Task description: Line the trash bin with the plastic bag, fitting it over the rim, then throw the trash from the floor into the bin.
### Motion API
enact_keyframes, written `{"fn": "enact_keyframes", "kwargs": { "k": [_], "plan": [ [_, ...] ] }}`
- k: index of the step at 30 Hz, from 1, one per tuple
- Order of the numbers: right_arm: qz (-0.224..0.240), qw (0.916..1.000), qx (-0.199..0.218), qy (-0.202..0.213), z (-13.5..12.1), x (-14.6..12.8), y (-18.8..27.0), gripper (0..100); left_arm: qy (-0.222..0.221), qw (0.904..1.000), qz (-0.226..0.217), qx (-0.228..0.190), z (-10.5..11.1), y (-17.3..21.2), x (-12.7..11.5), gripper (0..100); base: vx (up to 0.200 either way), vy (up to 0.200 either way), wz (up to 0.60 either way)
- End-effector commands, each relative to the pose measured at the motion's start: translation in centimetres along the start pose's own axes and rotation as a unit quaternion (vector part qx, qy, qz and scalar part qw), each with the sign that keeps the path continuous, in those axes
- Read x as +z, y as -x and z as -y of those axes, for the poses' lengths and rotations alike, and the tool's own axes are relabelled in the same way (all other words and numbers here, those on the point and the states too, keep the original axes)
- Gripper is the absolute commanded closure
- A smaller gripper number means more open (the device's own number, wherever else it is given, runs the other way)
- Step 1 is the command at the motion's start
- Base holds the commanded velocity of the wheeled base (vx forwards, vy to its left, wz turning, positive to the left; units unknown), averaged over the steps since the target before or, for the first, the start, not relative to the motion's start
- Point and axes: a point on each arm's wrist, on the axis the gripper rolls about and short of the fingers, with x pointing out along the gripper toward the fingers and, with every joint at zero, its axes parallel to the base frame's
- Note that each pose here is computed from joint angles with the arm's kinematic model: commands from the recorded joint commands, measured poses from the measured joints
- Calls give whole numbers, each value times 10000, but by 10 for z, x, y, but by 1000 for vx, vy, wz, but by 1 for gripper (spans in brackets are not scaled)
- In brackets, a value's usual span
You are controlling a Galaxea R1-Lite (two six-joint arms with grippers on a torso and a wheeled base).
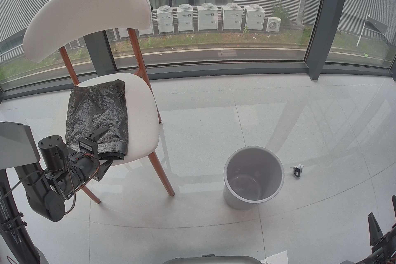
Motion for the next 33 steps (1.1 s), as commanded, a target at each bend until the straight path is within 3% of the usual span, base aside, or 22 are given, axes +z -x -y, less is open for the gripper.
{"fn": "enact_keyframes", "kwargs": {
  "k": [1, 19, 33],
  "plan": [
    [-36, 10000, 5, -1, 0, -5, 0, 0, 7, 9997, 188, -134, 6, 4, 10, 0, 0, 0, 0],
    [-36, 10000, 5, -1, 0, -5, 0, 0, 78, 9971, 752, -76, 2, 17, 42, 0, 0, 0, 0],
    [-28, 10000, 5, -1, 0, -5, 0, 0, 8, 9928, 1119, -426, 13, 10, 69, 0, 0, 0, 0]
  ]
}}
